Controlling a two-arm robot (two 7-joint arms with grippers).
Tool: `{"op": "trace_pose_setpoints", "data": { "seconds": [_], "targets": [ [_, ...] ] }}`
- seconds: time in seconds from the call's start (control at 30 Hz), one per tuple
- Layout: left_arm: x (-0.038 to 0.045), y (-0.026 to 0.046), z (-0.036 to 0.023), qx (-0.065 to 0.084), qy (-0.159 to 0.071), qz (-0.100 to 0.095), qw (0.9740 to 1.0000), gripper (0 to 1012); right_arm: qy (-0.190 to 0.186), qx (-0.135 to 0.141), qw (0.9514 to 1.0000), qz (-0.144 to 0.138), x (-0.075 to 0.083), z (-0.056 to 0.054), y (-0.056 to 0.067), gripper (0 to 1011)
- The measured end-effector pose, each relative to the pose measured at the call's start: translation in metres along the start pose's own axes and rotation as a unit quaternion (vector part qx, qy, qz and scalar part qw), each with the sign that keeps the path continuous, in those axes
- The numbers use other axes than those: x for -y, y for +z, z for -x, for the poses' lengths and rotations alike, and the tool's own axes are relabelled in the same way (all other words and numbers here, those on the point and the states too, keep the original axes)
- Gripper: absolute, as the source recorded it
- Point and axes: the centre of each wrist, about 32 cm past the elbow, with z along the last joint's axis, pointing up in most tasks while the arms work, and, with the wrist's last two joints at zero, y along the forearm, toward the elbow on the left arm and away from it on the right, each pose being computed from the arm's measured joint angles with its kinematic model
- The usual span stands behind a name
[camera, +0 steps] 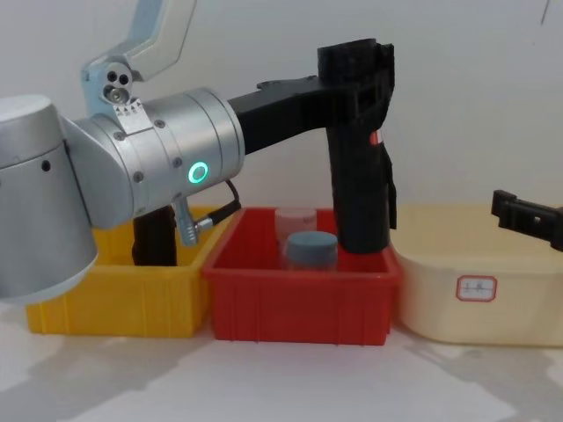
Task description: Pick up the garbage bag with the one hand and transfer it to the other hand.
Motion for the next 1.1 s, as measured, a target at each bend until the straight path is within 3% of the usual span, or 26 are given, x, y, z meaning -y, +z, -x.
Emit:
{"op": "trace_pose_setpoints", "data": {
  "seconds": [0.4,0.7,1.1],
  "targets": [
    [0.0015,-0.0010,0.0003,-0.005,-0.002,0.002,1.0000,374,0.018,0.005,0.9998,0.000,0.000,-0.002,0.002,1001],
    [0.0019,-0.0013,0.0005,-0.007,-0.003,0.002,1.0000,374,0.069,0.012,0.9975,-0.003,-0.002,-0.006,0.006,1001],
    [0.0024,-0.0015,0.0007,-0.007,-0.003,0.003,1.0000,374,0.156,0.019,0.9875,-0.005,-0.016,-0.008,0.011,1001]
  ]
}}
